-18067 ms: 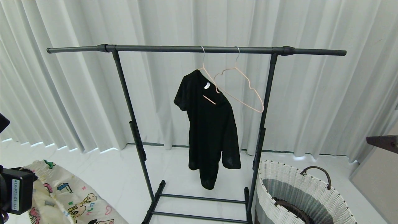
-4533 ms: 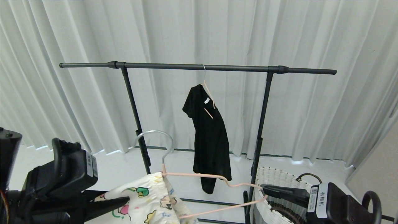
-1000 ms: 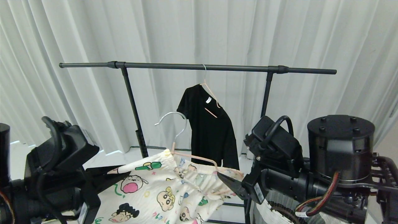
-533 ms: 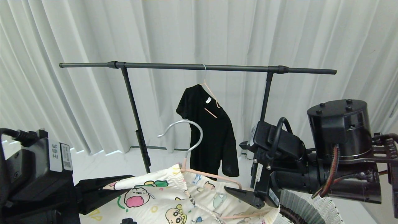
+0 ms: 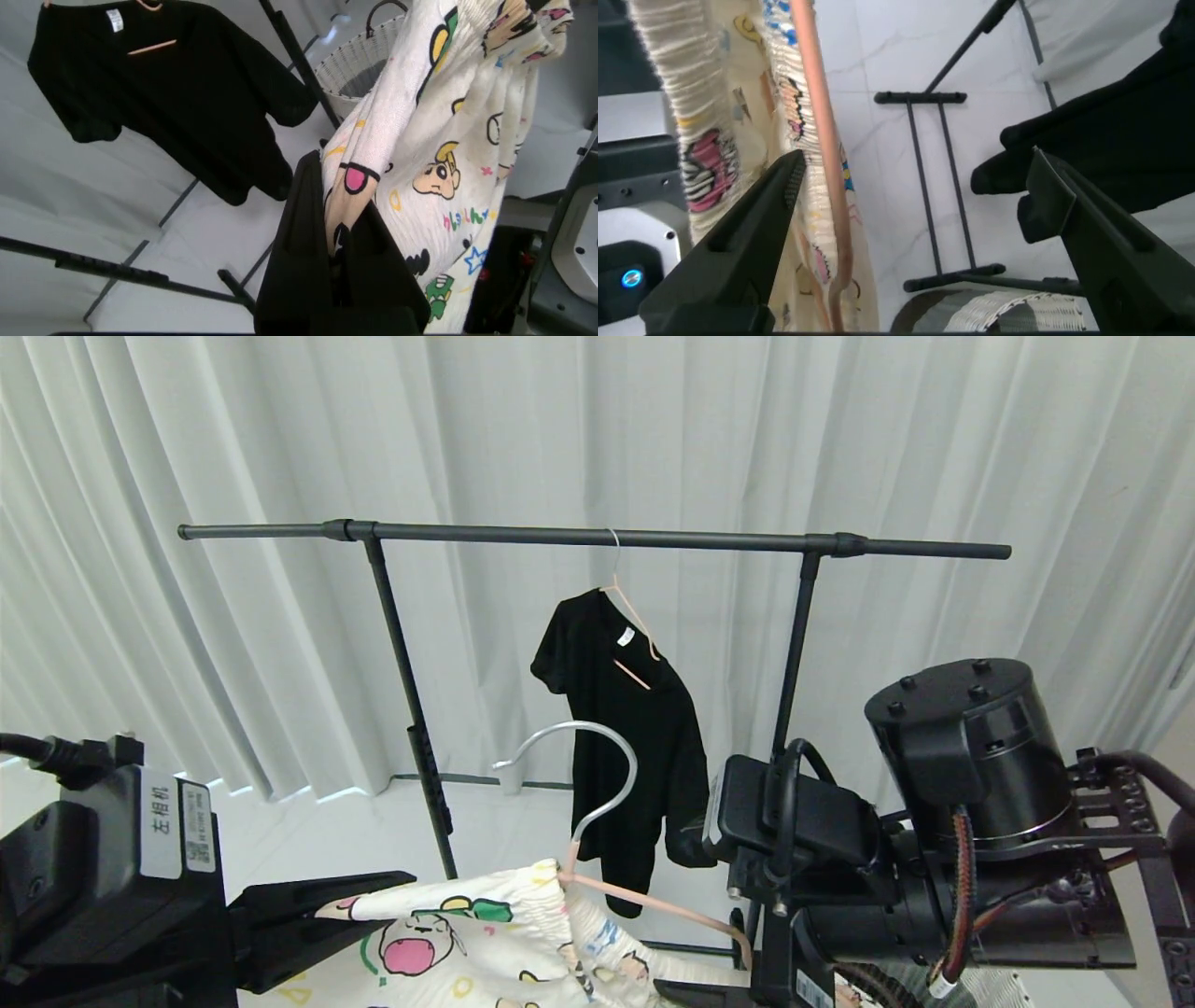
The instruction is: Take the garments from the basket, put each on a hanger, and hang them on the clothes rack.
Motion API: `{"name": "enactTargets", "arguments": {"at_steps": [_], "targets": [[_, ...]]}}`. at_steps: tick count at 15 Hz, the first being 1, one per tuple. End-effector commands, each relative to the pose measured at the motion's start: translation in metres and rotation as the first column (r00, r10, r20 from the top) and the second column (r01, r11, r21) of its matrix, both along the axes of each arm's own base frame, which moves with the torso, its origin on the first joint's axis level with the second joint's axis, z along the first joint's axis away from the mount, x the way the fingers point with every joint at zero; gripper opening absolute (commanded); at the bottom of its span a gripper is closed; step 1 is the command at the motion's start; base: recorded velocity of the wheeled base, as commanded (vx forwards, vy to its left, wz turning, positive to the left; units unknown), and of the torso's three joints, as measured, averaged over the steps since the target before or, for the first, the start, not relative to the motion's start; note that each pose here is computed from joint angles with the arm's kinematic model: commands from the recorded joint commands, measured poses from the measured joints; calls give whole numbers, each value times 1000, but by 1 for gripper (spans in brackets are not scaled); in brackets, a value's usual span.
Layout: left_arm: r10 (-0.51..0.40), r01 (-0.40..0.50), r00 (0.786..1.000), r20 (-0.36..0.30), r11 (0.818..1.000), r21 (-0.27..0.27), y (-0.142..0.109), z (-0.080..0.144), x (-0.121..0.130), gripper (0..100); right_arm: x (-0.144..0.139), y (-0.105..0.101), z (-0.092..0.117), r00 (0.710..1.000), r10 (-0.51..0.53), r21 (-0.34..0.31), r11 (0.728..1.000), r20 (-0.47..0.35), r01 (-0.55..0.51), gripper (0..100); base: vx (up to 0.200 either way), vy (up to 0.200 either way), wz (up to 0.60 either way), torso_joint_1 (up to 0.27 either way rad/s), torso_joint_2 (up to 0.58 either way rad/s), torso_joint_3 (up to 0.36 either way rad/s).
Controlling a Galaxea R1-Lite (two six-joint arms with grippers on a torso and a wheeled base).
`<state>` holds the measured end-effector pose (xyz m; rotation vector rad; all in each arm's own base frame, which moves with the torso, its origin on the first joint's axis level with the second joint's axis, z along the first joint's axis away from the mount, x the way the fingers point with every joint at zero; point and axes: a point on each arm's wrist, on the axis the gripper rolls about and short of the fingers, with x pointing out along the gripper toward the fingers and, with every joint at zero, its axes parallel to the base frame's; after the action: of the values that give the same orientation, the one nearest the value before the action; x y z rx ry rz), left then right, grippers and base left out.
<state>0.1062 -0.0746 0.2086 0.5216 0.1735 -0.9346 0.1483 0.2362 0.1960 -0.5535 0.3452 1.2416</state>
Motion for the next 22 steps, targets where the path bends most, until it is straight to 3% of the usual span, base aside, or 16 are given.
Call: {"name": "enactTargets", "arguments": {"at_steps": [1, 4, 7, 12, 15, 21, 22], "targets": [[-1, 1, 1000, 1, 1000, 1, 0, -1, 0, 0, -1, -1, 1, 1000, 7, -1, 1000, -4, -7, 100, 0, 0, 0, 0, 0, 0], [7, -7, 1000, 2, 1000, 20, 2, -5, 1, 0, -4, -13, 12, 1000, 7, 24, 1000, 0, -7, 100, 0, 0, 0, 0, 0, 0], [9, -9, 1000, 1, 1000, 21, 1, -4, 3, 0, -13, -23, 15, 999, 27, 0, 1000, -26, -27, 100, 0, 0, 0, 0, 0, 0], [-30, 30, 999, 28, 1000, 6, -3, 1, -2, 0, -1, -10, -1, 999, 26, -51, 998, -29, -27, 100, 0, 0, 0, 0, 0, 0], [-31, 31, 999, 25, 1000, 7, -4, 1, 0, 0, 2, 3, 5, 999, 42, -24, 999, -12, -42, 100, 0, 0, 0, 0, 0, 0], [-29, 29, 998, 51, 1000, -9, -6, 4, 2, 0, -2, 6, -1, 997, 31, -41, 999, -75, -34, 100, 0, 0, 0, 0, 0, 0], [-29, 29, 998, 51, 1000, -9, -6, 4, 2, 0, -1, 7, -1, 996, 26, -40, 999, -83, -29, 0, 0, 0, 0, 0, 0, 0]]}}
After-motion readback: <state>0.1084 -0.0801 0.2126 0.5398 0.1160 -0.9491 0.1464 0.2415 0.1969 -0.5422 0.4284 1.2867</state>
